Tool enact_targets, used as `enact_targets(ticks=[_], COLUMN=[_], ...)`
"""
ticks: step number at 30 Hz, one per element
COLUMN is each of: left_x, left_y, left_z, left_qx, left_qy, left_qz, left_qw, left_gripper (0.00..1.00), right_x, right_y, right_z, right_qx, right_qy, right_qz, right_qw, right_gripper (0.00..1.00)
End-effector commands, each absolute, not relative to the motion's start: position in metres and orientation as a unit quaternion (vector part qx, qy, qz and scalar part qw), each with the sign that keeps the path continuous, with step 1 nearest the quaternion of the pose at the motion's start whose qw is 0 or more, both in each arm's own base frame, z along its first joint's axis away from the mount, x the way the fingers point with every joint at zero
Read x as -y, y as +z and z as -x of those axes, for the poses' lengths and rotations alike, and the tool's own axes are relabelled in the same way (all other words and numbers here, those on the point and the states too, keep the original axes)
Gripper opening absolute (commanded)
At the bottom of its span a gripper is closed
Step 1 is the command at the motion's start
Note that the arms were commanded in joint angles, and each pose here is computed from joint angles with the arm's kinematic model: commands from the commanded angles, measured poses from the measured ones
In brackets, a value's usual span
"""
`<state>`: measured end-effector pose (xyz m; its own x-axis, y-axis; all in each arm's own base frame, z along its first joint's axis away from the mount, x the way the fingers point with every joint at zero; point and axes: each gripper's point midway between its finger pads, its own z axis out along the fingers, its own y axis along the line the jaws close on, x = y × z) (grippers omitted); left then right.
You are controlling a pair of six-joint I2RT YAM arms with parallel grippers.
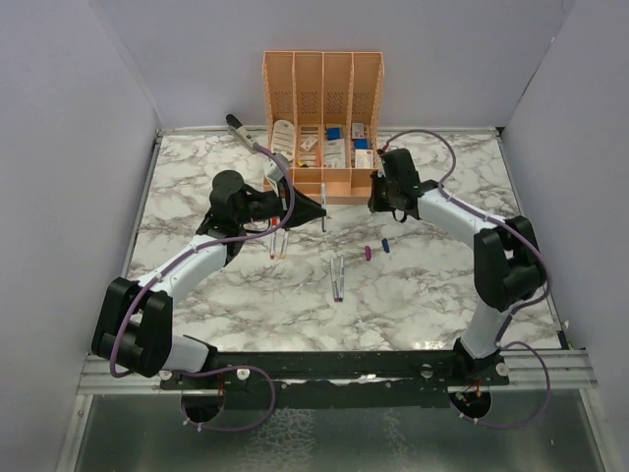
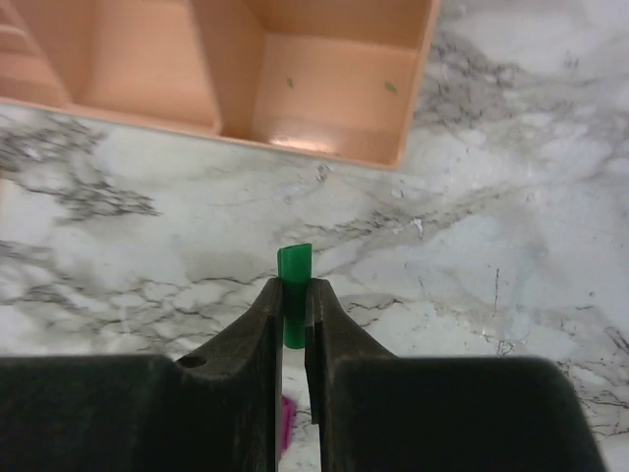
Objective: Insert the pens into the pen caps
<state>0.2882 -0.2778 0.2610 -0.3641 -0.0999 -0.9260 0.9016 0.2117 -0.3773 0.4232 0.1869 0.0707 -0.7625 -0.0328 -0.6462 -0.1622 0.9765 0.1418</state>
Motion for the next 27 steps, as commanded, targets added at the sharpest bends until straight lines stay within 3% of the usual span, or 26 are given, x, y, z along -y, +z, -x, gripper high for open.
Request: enact_targets(ticks=[1, 11, 27], left_x=[0.276, 0.283, 0.318], left_y=[0.268, 0.267, 0.264], left_z=[-0.291, -0.288, -0.282], left_qx=[-0.619, -0.640, -0.664], left_qy=[-0.538, -0.528, -0.544], left_qz=[-0.316, -0.311, -0.307], left_qw=[0.476, 0.463, 0.411], left_gripper=[0.00, 0.00, 0.00], right_x=[-0.212, -0.238, -0.247], right_y=[0.187, 0.321, 0.386], right_z=[-0.449, -0.410, -0.336], right_qx=[-0.851, -0.665, -0.511], right_qy=[0.176, 0.348, 0.488], right_qz=[0.071, 0.099, 0.141], right_qw=[0.489, 0.654, 0.694], right_gripper=[0.01, 0.01, 0.01])
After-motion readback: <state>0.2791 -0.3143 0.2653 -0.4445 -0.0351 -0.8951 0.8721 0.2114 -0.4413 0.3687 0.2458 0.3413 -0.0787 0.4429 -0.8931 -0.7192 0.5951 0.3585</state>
